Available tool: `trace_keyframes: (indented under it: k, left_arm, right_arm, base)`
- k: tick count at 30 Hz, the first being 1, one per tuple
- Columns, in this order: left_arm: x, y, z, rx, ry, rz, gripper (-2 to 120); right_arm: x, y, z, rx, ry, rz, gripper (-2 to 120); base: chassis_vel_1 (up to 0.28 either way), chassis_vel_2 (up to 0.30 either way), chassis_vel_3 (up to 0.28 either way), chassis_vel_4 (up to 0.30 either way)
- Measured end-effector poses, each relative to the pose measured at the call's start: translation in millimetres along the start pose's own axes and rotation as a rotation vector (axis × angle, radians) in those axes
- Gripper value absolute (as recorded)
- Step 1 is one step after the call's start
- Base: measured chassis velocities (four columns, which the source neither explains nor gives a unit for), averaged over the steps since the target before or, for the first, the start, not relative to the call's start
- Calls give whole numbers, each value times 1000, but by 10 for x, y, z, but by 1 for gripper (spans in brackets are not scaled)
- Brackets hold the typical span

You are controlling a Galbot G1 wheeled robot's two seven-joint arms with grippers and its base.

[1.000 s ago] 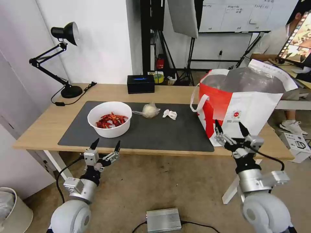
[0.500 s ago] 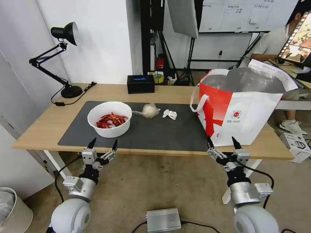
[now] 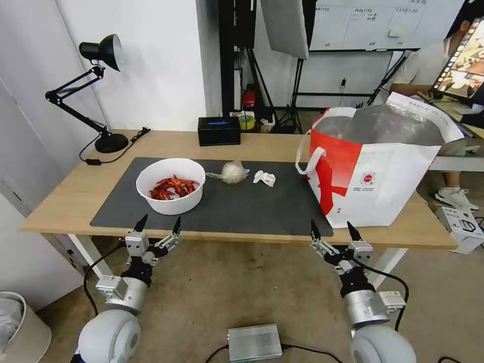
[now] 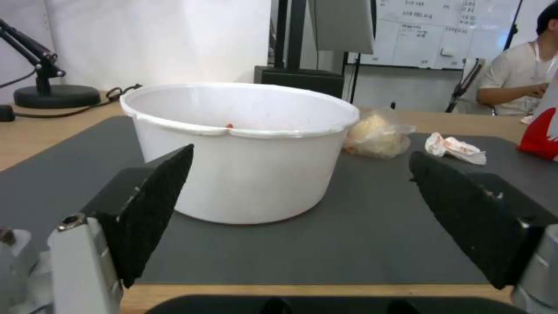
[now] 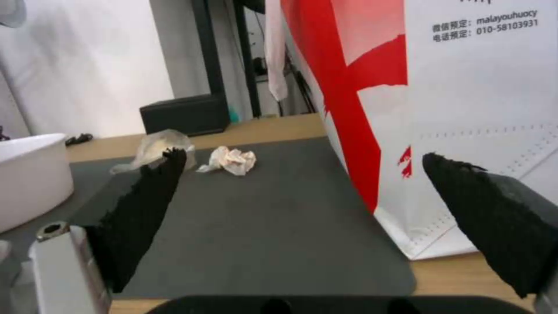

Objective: Pick up the trash from the table and place it into the takeout bag.

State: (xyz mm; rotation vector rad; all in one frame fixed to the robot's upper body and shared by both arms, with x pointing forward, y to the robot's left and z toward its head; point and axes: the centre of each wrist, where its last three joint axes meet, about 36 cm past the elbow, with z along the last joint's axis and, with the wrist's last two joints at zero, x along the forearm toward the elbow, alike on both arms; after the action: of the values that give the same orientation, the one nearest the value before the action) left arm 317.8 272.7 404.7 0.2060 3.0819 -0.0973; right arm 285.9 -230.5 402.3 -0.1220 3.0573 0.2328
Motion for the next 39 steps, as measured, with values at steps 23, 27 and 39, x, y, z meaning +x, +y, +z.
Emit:
trace_keyframes:
  k: [23, 27, 39]
  left_arm:
    - [12, 28, -41, 6, -11, 7, 100]
    - [32, 27, -36, 8, -7, 5, 100]
    - [61, 7, -5, 17, -4, -3, 100]
  right_arm:
    - [-449, 157, 103, -68, -29, -77, 100]
    - [-689, 224, 177, -79, -28, -108, 100]
    - [-1504, 376, 303, -76, -22, -129, 100]
  base:
    - [0, 0, 0, 0]
    - [0, 0, 0, 0]
    - [0, 0, 0, 0]
